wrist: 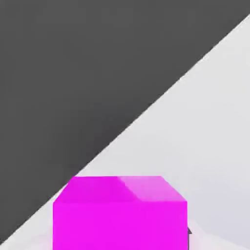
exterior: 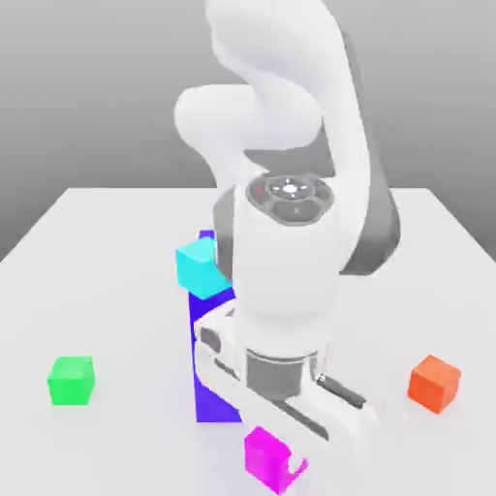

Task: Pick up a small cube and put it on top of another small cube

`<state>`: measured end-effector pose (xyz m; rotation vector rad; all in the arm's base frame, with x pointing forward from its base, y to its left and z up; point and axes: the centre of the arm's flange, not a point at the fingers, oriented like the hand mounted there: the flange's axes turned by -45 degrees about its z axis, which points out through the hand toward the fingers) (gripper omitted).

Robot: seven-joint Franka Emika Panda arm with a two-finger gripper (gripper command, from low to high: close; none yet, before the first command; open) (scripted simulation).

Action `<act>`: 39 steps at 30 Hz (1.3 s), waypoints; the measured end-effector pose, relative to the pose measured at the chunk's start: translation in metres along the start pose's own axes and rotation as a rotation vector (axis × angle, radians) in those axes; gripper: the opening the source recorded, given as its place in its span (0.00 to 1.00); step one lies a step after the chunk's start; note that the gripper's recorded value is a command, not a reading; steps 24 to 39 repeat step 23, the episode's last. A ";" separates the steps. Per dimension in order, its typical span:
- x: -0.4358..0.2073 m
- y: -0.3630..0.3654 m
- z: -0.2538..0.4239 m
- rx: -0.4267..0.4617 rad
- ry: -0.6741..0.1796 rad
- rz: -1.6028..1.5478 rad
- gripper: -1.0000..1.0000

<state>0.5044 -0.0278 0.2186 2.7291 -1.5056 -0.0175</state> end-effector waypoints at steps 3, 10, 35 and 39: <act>0.033 0.047 -0.004 0.000 -0.002 0.260 0.00; 0.087 0.173 -0.012 0.008 -0.008 0.890 0.00; 0.099 0.278 0.042 0.023 -0.020 1.455 1.00; 0.099 0.278 0.042 0.023 -0.020 1.455 1.00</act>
